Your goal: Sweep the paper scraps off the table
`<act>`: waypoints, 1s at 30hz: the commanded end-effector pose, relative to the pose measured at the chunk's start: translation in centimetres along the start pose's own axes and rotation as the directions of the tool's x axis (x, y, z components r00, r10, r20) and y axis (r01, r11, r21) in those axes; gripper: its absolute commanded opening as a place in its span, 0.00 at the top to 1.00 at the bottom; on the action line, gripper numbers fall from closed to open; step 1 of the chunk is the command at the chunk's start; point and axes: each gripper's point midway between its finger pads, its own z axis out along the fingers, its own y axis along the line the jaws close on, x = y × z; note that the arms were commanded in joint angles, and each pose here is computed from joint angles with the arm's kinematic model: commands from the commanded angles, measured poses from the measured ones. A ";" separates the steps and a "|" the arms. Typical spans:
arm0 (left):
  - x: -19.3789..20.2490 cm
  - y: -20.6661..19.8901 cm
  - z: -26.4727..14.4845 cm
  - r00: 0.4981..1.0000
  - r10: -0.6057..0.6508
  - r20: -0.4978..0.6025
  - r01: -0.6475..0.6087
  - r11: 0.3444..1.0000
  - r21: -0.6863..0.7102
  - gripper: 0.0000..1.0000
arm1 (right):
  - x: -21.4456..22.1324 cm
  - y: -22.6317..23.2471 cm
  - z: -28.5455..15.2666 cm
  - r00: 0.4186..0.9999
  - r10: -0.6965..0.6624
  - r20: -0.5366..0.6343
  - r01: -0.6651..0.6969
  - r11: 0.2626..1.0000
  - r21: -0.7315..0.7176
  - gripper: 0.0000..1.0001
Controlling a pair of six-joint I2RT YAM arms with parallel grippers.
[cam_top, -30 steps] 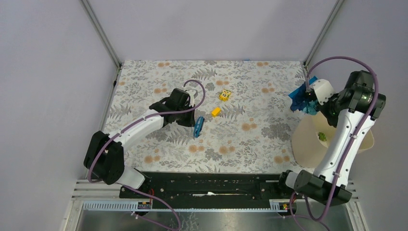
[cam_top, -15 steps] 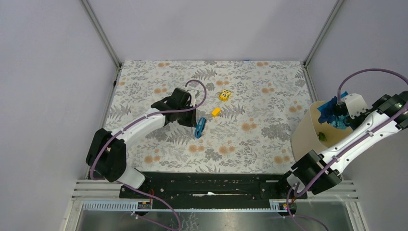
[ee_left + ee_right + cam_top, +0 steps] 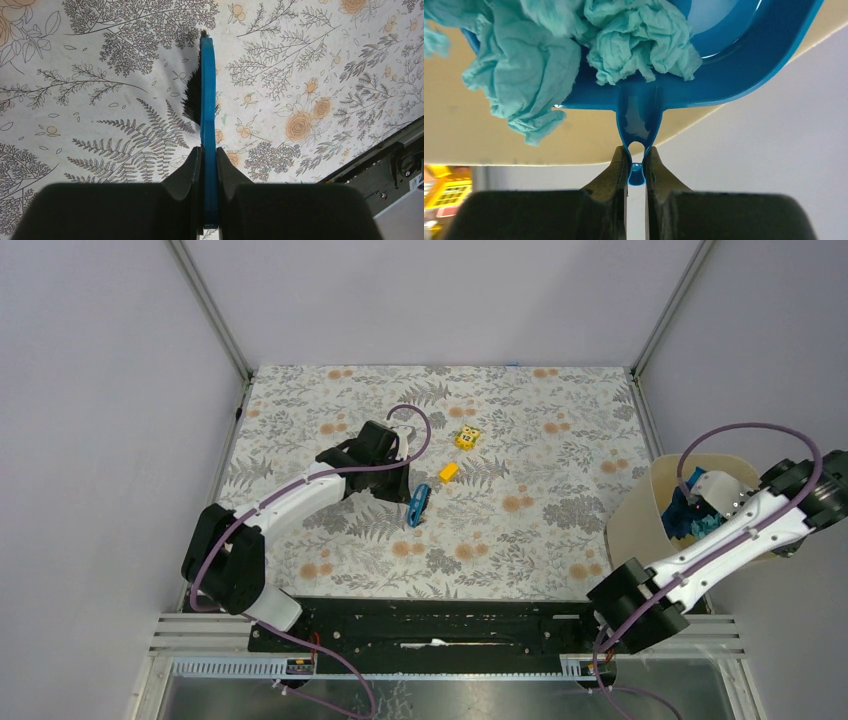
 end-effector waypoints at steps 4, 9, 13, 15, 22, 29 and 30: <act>1.1 0.1 0.3 0.998 0.001 -0.063 0.000 1.000 0.006 1.00 | 2.3 -4.9 -3.2 0.855 -0.375 -0.358 0.469 0.854 0.226 0.97; 1.2 -0.1 0.2 0.998 0.001 -0.068 0.000 1.000 0.015 1.00 | 1.2 -6.7 -5.0 0.801 -0.437 -0.408 0.570 0.765 0.300 0.95; 1.3 -0.2 0.2 0.998 0.002 -0.070 -0.001 1.000 0.023 1.00 | 0.9 -6.9 -5.1 0.791 -0.446 -0.419 0.588 0.744 0.318 0.94; 1.3 -0.2 0.1 0.998 0.002 -0.070 -0.001 1.000 0.024 1.00 | 0.9 -6.9 -5.0 0.787 -0.447 -0.425 0.592 0.739 0.321 0.94; 1.4 -0.4 0.2 0.997 0.002 -0.076 0.000 1.000 0.030 1.00 | 1.1 -6.4 -3.9 0.796 -0.441 -0.414 0.577 0.760 0.300 0.94; 1.4 -0.1 0.1 0.997 0.004 -0.072 -0.003 1.000 0.010 1.00 | 0.4 -8.5 -4.8 0.848 -0.391 -0.358 0.519 0.748 0.413 0.95; 1.4 0.0 0.2 0.997 0.003 -0.075 -0.002 1.000 0.010 1.00 | 0.0 -9.1 -5.2 0.866 -0.377 -0.328 0.494 0.743 0.451 0.96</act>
